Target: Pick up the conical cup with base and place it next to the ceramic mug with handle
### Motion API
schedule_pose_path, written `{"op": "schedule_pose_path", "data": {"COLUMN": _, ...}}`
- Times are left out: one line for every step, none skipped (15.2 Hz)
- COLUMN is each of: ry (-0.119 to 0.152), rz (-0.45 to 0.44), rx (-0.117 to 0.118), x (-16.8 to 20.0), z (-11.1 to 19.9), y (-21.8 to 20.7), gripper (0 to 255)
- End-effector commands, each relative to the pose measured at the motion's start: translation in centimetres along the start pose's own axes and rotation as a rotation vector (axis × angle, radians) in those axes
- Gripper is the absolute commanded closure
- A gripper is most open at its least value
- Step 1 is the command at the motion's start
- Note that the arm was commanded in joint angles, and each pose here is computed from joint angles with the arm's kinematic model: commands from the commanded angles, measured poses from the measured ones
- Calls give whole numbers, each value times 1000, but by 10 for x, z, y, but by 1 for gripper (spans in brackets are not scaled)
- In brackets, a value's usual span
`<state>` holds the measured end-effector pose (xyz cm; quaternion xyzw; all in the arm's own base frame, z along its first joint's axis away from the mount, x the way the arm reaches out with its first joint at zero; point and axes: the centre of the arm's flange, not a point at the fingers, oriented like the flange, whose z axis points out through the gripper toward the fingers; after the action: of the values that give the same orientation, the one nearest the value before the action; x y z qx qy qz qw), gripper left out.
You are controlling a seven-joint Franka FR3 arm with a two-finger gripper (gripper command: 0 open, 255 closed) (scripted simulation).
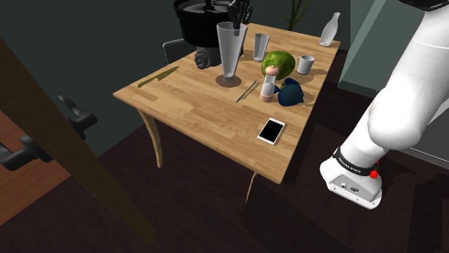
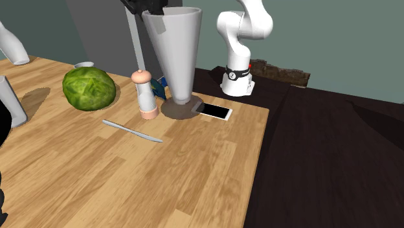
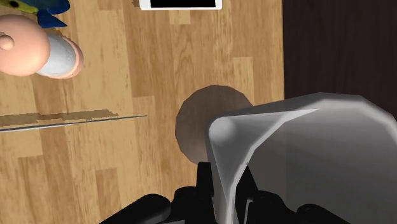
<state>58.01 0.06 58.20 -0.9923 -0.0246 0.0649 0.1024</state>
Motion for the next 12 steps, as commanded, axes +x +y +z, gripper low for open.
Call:
{"op": "schedule_pose_path", "data": {"ry": 0, "rz": 0, "rx": 0, "x": -1, "z": -12, "y": -3, "gripper": 255}}
{"op": "schedule_pose_path", "data": {"ry": 0, "rz": 0, "rx": 0, "x": -1, "z": -17, "y": -4, "gripper": 255}}
{"op": "schedule_pose_path", "data": {"ry": 0, "rz": 0, "rx": 0, "x": -2, "z": -22, "y": -5, "gripper": 255}}
{"op": "schedule_pose_path", "data": {"ry": 0, "rz": 0, "rx": 0, "x": -3, "z": -27, "y": -6, "gripper": 255}}
{"op": "schedule_pose_path", "data": {"ry": 0, "rz": 0, "rx": 0, "x": -3, "z": -32, "y": -7, "gripper": 255}}
{"op": "schedule_pose_path", "data": {"ry": 0, "rz": 0, "rx": 0, "x": -4, "z": -37, "y": -8, "gripper": 255}}
{"op": "schedule_pose_path", "data": {"ry": 0, "rz": 0, "rx": 0, "x": -4, "z": -42, "y": -9, "gripper": 255}}
{"op": "schedule_pose_path", "data": {"ry": 0, "rz": 0, "rx": 0, "x": -5, "z": -48, "y": -10, "gripper": 255}}
{"op": "schedule_pose_path", "data": {"ry": 0, "rz": 0, "rx": 0, "x": -6, "z": -53, "y": -11, "gripper": 255}}
{"op": "schedule_pose_path", "data": {"ry": 0, "rz": 0, "rx": 0, "x": -6, "z": -58, "y": -12, "gripper": 255}}
{"op": "schedule_pose_path", "data": {"ry": 0, "rz": 0, "rx": 0, "x": -7, "z": -63, "y": -14, "gripper": 255}}
{"op": "schedule_pose_path", "data": {"ry": 0, "rz": 0, "rx": 0, "x": -8, "z": -68, "y": -15, "gripper": 255}}
